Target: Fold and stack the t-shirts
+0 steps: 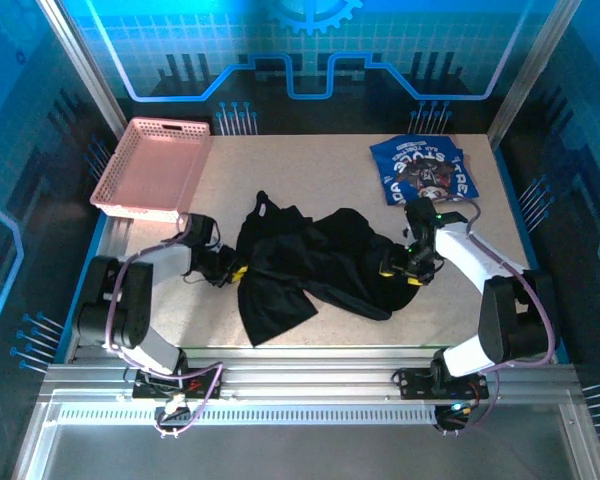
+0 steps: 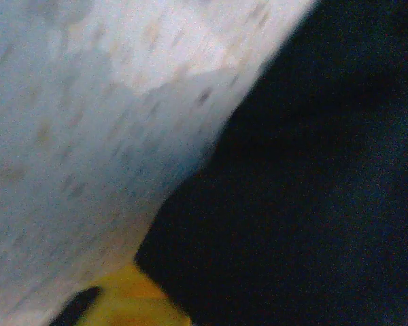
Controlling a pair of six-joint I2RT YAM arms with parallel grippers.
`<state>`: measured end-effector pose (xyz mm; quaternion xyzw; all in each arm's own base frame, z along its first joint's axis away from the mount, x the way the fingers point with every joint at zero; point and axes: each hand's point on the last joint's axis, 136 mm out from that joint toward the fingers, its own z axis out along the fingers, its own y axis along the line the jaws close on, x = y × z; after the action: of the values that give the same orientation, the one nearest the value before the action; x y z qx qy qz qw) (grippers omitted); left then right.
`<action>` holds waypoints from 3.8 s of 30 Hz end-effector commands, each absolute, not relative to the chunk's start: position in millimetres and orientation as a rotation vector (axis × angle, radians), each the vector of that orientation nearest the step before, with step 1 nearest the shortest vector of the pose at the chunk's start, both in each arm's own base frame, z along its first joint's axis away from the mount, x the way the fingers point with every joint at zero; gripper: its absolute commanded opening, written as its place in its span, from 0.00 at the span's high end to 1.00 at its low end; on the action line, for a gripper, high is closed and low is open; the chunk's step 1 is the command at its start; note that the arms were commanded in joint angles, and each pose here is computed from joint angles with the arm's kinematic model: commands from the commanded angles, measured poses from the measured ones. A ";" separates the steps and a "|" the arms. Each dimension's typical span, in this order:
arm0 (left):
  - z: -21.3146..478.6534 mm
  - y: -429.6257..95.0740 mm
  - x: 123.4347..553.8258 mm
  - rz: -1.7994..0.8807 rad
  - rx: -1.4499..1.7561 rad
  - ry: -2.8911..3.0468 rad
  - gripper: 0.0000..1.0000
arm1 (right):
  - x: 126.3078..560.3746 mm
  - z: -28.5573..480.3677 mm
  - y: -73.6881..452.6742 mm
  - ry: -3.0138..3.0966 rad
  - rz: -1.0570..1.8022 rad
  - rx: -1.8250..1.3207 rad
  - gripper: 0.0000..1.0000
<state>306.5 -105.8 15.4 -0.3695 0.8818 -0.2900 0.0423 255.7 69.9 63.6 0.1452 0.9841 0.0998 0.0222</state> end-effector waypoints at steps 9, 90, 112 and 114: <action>39.4 -32.8 405.0 -0.759 -1.078 2.547 1.00 | 282.4 56.0 33.5 2.965 0.325 0.588 0.35; 333.2 4.6 343.0 -0.748 -0.861 1.967 1.00 | 282.3 319.2 87.0 2.376 0.824 0.381 1.00; 653.2 -10.4 311.0 -0.744 -0.301 1.340 1.00 | 239.9 546.4 59.3 1.840 0.650 0.135 1.00; 676.3 -13.0 302.1 -0.730 -0.250 1.285 1.00 | 239.7 558.0 55.8 1.807 0.620 0.123 1.00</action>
<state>310.5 -6.4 646.2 -0.1594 0.6100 -0.3373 0.6991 239.2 64.4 552.2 0.0533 0.7723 0.2897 0.5629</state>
